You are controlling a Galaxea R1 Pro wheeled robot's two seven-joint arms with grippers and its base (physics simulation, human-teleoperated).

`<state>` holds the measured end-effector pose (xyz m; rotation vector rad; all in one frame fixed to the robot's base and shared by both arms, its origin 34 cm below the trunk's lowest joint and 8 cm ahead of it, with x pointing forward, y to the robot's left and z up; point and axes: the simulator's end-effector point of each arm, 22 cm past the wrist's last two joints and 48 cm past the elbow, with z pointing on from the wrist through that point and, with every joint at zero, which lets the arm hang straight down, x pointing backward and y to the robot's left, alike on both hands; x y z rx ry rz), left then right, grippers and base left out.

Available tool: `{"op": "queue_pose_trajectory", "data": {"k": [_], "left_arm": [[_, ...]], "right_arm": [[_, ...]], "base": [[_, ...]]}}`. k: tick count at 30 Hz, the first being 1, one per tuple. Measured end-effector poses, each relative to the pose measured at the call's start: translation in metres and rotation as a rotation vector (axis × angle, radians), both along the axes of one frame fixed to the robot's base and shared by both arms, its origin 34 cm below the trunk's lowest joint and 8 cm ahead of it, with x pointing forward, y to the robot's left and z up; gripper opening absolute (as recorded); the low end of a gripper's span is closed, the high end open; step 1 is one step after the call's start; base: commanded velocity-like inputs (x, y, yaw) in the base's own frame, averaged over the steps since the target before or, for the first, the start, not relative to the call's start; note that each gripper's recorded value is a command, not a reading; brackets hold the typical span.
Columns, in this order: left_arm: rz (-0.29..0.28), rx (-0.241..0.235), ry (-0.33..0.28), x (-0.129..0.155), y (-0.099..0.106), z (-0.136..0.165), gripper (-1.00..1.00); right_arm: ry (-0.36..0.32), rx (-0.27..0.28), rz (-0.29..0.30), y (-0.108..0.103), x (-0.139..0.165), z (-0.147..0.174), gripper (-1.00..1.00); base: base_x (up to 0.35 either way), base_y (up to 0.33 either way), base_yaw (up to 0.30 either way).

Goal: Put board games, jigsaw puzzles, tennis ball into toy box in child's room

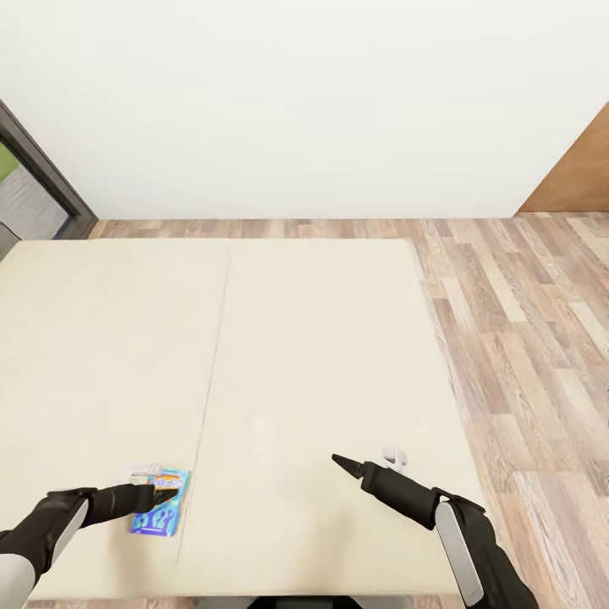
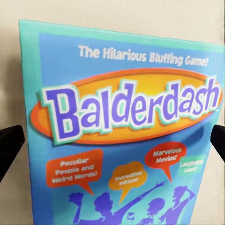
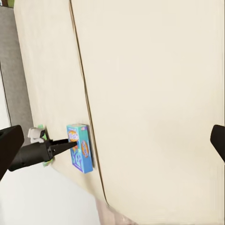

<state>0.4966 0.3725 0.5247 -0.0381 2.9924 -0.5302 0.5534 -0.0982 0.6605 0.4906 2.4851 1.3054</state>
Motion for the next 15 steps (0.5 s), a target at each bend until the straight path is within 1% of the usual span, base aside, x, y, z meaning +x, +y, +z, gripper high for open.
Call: {"op": "queue_pose_trajectory", "data": {"k": [4,11,15], "left_arm": [[-0.002,-0.002,-0.003,0.0010,-0.0012,0.0003,1.00],[0.004,-0.006,0.003,-0.0009,-0.0017,0.0001,1.00],[-0.002,-0.003,-0.004,0.0018,-0.0022,0.0004,1.00]], "right_arm": [[-0.001,-0.001,0.000,-0.0002,0.0000,0.0001,1.00],[0.000,-0.001,-0.001,-0.0005,-0.0001,-0.0001,1.00],[0.000,-0.001,-0.001,-0.0005,0.0000,-0.0001,1.00]], "base": [[-0.027,-0.051,-0.001],[-0.008,-0.010,0.000],[-0.070,-0.003,0.000]]}}
